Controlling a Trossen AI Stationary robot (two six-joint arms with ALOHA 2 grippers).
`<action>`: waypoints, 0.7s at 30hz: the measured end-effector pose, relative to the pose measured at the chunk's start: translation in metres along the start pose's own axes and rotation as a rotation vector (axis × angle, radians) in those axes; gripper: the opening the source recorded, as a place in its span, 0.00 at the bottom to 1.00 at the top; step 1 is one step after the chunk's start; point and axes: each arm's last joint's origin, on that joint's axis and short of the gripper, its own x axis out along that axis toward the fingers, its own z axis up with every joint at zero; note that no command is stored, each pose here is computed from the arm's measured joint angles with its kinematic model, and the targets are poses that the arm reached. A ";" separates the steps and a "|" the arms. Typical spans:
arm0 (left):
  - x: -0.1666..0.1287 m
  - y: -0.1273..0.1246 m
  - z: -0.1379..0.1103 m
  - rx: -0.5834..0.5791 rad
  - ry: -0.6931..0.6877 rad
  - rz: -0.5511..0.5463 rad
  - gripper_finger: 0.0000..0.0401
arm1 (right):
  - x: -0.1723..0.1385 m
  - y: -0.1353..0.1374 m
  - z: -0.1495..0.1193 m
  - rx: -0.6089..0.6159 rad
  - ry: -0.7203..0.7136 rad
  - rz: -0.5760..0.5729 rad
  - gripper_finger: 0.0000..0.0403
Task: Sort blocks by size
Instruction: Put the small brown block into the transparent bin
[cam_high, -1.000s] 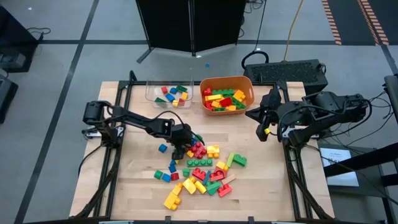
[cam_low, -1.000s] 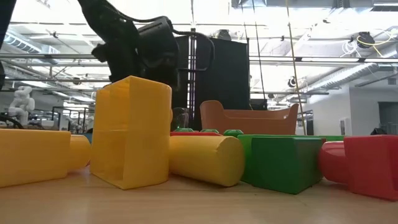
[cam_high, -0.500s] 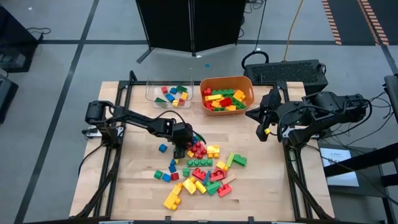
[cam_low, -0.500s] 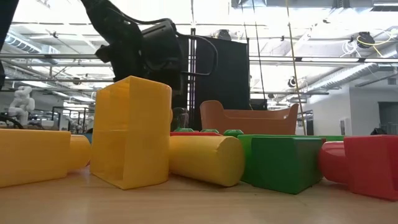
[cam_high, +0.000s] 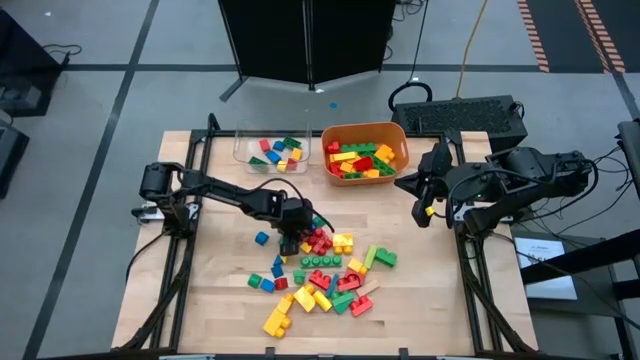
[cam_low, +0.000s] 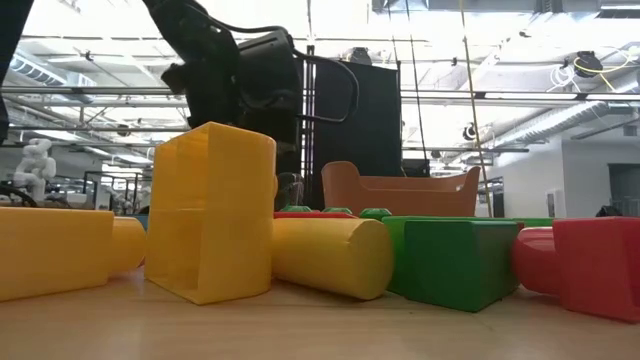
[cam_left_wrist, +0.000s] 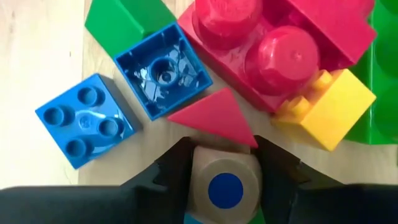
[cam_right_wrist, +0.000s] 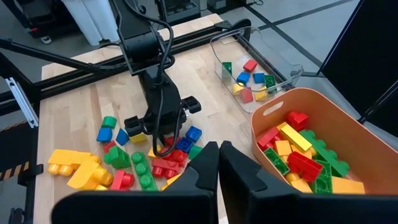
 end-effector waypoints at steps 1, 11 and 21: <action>-0.001 0.000 0.001 -0.009 0.006 0.000 0.34 | 0.000 0.000 0.000 -0.001 0.000 0.000 0.02; -0.020 -0.003 0.016 -0.014 0.045 0.005 0.34 | 0.000 0.000 0.000 -0.001 0.000 0.000 0.02; -0.089 0.015 0.025 -0.137 -0.150 0.134 0.34 | 0.000 0.000 0.000 -0.002 0.000 -0.001 0.02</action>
